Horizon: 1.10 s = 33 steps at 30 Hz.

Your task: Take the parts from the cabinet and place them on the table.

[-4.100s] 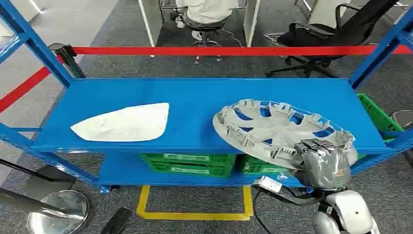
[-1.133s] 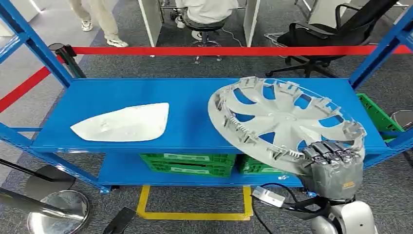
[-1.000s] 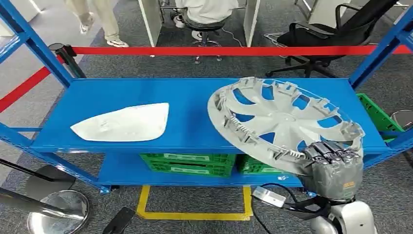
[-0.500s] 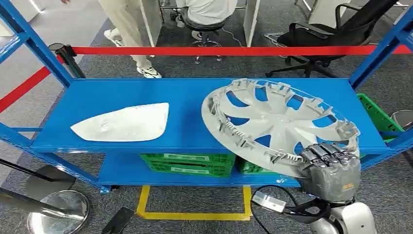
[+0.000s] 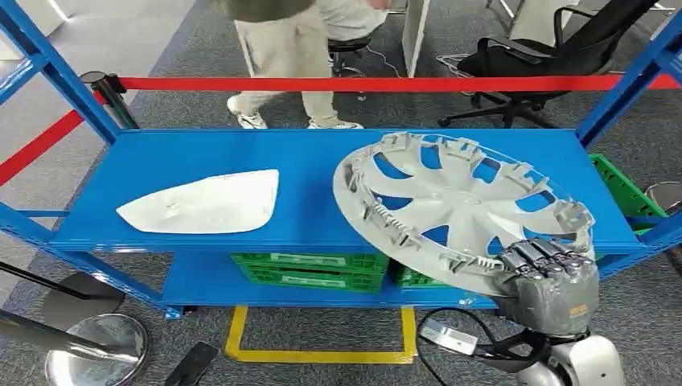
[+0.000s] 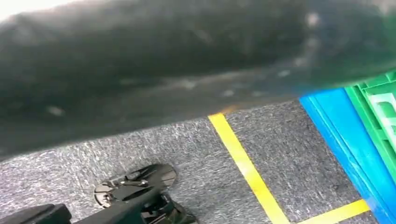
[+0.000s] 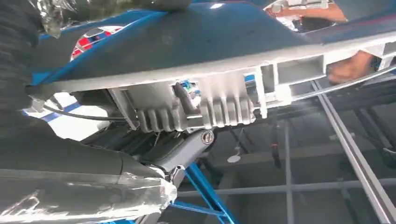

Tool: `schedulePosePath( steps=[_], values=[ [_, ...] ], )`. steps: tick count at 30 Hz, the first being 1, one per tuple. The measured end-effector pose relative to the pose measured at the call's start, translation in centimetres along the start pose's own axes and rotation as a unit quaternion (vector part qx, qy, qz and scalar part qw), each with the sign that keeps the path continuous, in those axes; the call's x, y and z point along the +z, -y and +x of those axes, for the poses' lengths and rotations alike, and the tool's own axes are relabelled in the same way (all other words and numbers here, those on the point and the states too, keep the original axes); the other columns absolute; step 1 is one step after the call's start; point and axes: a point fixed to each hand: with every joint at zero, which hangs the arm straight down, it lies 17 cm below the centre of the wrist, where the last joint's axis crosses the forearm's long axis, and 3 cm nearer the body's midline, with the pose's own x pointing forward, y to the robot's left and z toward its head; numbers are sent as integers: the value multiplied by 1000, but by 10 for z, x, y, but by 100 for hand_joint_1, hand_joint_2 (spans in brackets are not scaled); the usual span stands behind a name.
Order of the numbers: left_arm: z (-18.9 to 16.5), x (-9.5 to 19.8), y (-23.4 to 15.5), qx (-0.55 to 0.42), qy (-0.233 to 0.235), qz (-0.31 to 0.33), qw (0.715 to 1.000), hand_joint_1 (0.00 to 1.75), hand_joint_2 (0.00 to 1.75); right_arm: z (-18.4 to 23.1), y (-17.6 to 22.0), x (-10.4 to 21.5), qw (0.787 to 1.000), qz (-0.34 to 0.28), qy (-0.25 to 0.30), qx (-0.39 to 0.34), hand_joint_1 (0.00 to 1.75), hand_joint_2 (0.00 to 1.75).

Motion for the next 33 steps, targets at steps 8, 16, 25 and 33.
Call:
schedulePosePath(
  steps=[8,16,25,33],
  values=[
    [0,1,-2,2,1,-1,1000,0,0,-3,3,2,1000,-4,8,-4,164,175],
    [-4,2,-5,-1,-6,-5,1000,0,0,-6,6,4,1000,-7,15,-3,164,175],
    [-5,3,-10,-3,-6,-2,1000,0,0,-8,6,6,1000,-7,16,-3,164,175],
    [-5,3,-7,2,-4,-3,1000,0,0,-11,6,10,1000,-5,14,1,164,175]
  ],
)
